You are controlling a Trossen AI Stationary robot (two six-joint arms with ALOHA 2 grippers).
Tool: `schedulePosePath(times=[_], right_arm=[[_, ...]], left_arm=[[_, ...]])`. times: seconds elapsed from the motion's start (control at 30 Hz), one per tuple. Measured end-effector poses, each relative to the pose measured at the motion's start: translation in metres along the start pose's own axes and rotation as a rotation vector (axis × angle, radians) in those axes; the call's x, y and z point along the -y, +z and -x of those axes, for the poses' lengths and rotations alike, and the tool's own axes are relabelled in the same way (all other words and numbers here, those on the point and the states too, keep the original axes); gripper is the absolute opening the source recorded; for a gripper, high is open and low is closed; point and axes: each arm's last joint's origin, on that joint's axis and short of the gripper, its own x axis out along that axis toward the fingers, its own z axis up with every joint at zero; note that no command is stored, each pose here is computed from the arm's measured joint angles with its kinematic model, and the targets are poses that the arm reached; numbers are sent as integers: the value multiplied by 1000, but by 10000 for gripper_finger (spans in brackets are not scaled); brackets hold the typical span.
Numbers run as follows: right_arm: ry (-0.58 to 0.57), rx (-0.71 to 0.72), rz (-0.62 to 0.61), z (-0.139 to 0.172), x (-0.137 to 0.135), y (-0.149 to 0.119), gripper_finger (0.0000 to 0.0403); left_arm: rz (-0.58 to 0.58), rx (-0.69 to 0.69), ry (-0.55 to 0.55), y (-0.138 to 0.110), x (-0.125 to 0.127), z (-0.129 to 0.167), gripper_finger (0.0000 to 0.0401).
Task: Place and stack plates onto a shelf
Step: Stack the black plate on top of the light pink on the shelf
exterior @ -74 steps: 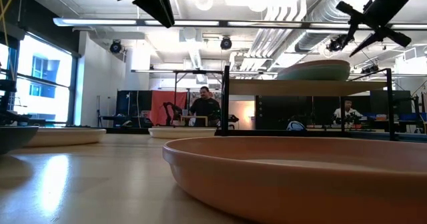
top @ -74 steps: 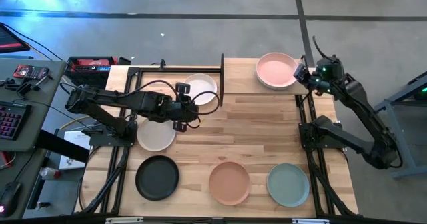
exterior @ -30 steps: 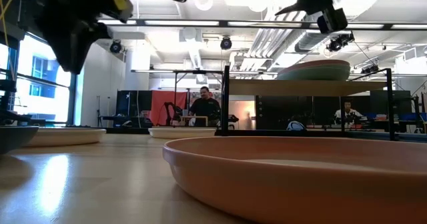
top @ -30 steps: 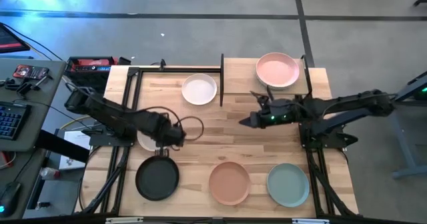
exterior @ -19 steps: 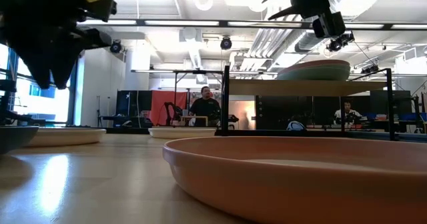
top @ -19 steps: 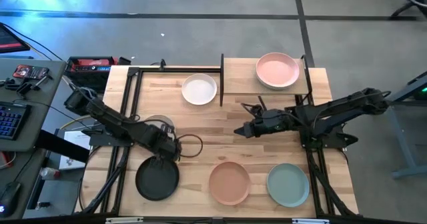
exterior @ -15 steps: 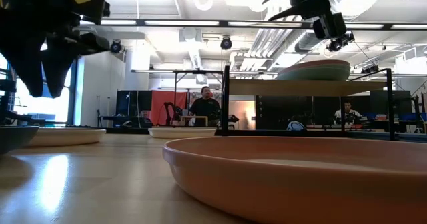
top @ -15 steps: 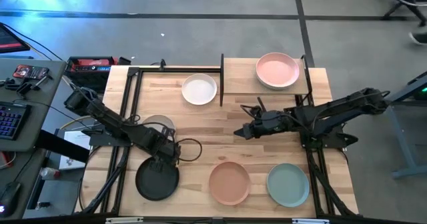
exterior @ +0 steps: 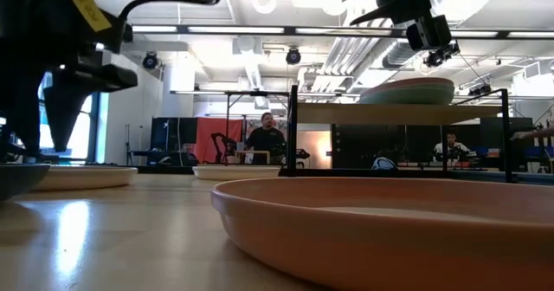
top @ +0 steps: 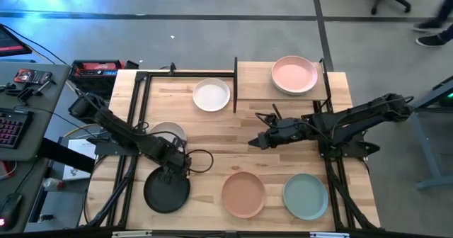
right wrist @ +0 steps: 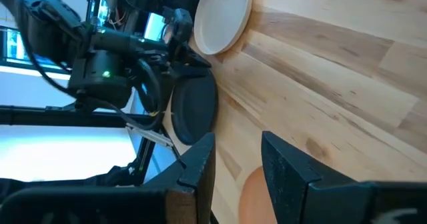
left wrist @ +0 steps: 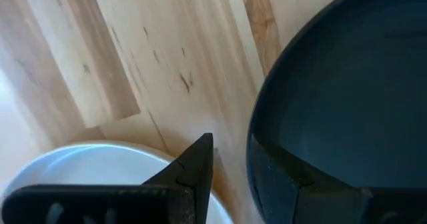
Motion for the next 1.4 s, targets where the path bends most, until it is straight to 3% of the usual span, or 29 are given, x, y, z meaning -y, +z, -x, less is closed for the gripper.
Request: schedulePosePath(times=[0.53, 1.4], right_arm=[[1, -2, 0, 0, 0, 0, 103], [13, 40, -5, 0, -2, 2, 103]], left_arm=[[9, -21, -43, -14, 1, -19, 91], [-9, -22, -56, -7, 4, -34, 82]])
